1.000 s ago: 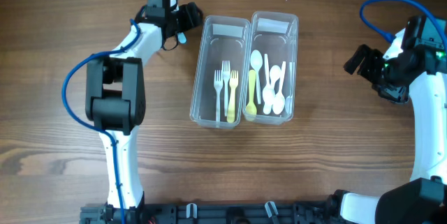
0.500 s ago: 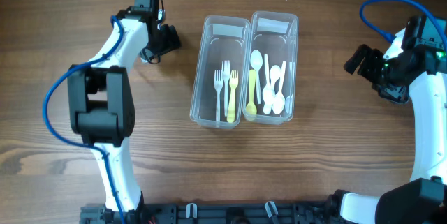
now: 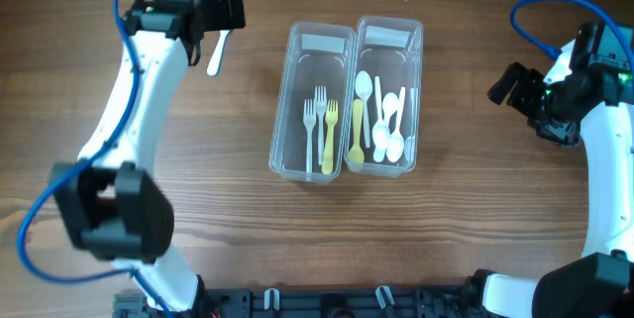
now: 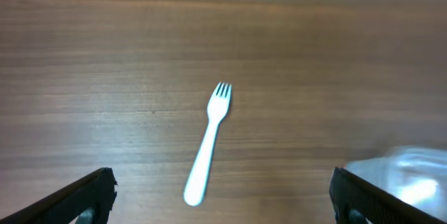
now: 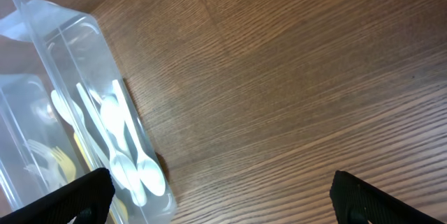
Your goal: Pack container
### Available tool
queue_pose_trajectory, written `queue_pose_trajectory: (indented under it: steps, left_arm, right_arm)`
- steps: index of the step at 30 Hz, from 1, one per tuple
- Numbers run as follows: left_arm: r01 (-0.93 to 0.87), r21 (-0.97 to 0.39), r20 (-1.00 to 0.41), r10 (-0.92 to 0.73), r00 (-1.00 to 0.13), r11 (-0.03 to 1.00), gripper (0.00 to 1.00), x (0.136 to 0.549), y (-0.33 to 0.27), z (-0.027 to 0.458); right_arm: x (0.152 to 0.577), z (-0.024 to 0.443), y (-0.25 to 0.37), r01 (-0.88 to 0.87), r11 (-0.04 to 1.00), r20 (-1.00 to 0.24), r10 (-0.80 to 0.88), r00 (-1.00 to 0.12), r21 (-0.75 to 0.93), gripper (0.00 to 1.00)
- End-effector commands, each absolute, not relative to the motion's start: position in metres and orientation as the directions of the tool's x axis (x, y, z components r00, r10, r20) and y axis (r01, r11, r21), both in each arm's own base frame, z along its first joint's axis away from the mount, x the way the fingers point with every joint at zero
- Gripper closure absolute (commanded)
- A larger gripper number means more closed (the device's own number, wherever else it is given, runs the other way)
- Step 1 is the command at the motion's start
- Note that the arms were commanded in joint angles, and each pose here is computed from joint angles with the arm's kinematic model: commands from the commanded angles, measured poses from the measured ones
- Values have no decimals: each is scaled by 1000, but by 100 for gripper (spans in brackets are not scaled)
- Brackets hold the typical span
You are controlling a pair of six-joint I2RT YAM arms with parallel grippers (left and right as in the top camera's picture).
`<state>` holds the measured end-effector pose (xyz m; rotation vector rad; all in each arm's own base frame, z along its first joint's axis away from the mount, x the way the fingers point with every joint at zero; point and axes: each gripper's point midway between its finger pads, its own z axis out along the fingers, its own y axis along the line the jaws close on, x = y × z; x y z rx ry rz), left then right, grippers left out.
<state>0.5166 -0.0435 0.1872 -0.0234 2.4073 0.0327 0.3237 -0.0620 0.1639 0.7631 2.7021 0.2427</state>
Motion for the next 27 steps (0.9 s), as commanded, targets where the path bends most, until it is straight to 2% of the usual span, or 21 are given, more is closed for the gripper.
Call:
queue_pose_trajectory:
  steps: [1, 7, 11, 24, 27]
  left_arm:
    - [49, 111, -550, 103, -829, 993, 0, 522, -38, 111]
    - [47, 114, -496, 98, -863, 992, 0, 531, -30, 59]
    - [132, 104, -462, 166, -871, 986, 5, 532, -36, 32]
    - [137, 76, -342, 155, -927, 988, 20, 511, -30, -10]
    - [136, 74, -331, 153, -931, 988, 21, 508, -30, -11]
  right_arm:
    - [326, 161, -60, 466, 848, -253, 523, -814, 253, 0]
    - [326, 161, -60, 465, 849, -254, 522, -814, 253, 0]
    - [326, 162, -60, 464, 849, -257, 522, -813, 254, 0]
    - [326, 162, -60, 464, 849, -257, 521, -814, 254, 0]
    - [326, 161, -60, 465, 848, -255, 522, -814, 253, 0]
